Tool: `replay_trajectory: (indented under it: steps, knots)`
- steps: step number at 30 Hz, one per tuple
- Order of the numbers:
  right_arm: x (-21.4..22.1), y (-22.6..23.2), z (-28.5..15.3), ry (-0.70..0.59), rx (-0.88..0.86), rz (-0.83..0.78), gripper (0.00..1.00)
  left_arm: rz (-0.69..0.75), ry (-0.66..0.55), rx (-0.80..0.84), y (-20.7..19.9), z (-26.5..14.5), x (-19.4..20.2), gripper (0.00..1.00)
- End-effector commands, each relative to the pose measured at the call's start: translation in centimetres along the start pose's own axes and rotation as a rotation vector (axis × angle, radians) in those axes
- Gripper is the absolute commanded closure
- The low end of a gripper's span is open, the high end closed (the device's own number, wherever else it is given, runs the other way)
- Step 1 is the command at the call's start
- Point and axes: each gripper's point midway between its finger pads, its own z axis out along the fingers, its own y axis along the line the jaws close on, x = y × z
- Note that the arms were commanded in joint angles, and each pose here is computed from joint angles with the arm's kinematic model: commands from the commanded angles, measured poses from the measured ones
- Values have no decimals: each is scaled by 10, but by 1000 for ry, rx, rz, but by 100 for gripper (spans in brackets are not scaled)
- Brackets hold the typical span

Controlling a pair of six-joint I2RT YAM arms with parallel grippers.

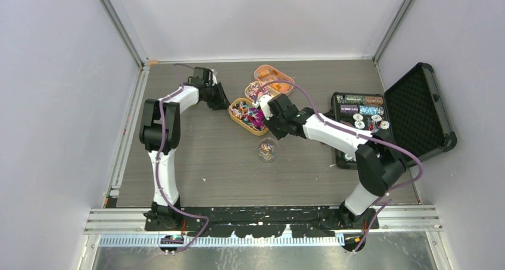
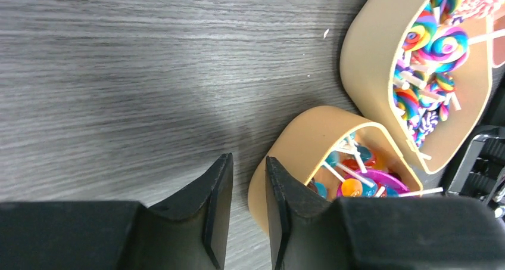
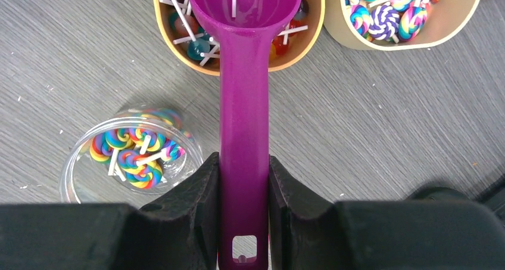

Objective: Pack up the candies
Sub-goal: Scoop the fake candies from the storage box, then place the fake candies in the packing bottle.

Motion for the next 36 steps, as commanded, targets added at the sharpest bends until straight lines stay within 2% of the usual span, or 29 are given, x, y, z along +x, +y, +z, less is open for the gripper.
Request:
replay_trajectory:
  steps: [1, 3, 8, 14, 15, 17, 18, 22, 29, 36]
  knots:
    - [-43, -9, -27, -202, 23, 30, 100, 45, -104, 31, -30, -42, -37, 70]
    - [-44, -11, -33, -227, 27, 31, 100, 52, -119, 29, -32, -53, -42, 66]
    - [-43, -11, -50, -269, 21, 19, 99, 73, -156, 9, -38, -85, -51, 50]
    - [-39, -13, -82, -313, 28, 19, 100, 135, -175, -15, -50, -134, -44, 38]
    - [-39, -13, -88, -324, 27, 18, 100, 149, -179, -13, -52, -143, -41, 31]
    - [-37, -13, -102, -344, 27, 18, 99, 168, -187, -11, -56, -160, -34, 9]
    - [-35, -13, -107, -346, 28, 17, 100, 176, -192, -10, -57, -168, -30, 1]
    - [-22, -14, -133, -355, 34, -2, 99, 202, -195, 12, -62, -196, -5, 0]
    - [1, -4, -180, -363, -20, -35, 100, 259, -128, 5, -44, -230, 70, 0]
    - [51, -4, -194, -227, -6, -73, 100, 329, -154, -46, -15, -241, 110, 0]
